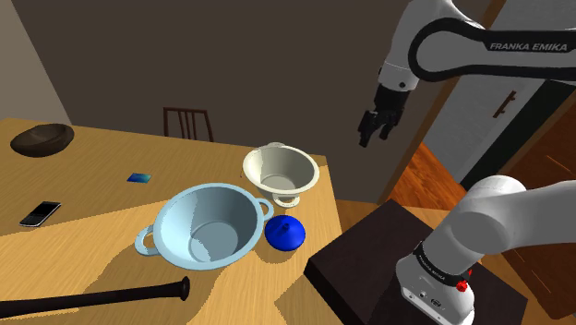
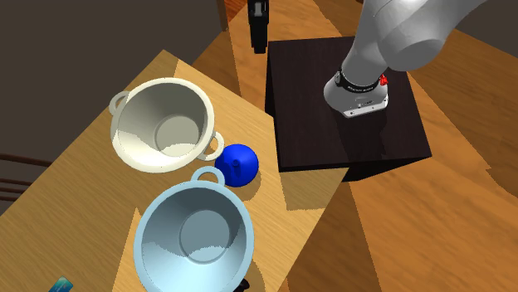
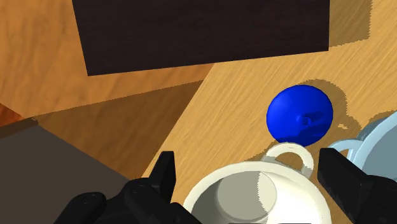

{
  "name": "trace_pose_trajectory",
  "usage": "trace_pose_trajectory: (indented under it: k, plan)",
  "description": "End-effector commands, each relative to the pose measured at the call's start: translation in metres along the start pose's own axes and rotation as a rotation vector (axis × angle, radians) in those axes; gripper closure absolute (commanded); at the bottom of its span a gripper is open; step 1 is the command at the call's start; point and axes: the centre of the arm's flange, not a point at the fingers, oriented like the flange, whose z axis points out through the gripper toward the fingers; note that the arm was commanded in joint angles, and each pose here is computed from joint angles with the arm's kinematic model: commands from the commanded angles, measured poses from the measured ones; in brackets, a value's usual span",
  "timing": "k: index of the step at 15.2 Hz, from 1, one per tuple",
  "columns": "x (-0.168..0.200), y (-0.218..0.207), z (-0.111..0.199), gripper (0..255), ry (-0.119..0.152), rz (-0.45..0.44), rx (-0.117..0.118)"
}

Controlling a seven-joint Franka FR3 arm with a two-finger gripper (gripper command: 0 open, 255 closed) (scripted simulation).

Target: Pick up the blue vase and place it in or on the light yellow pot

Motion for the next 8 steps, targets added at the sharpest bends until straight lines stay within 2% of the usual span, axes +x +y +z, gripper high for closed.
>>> trace_pose_trajectory:
  k: [1,8]
  plan:
    - [0.005,-0.012,0.021,0,0.005,0.007,0.006]
    - [0.025,-0.052,0.1,0,0.013,0.026,0.024]
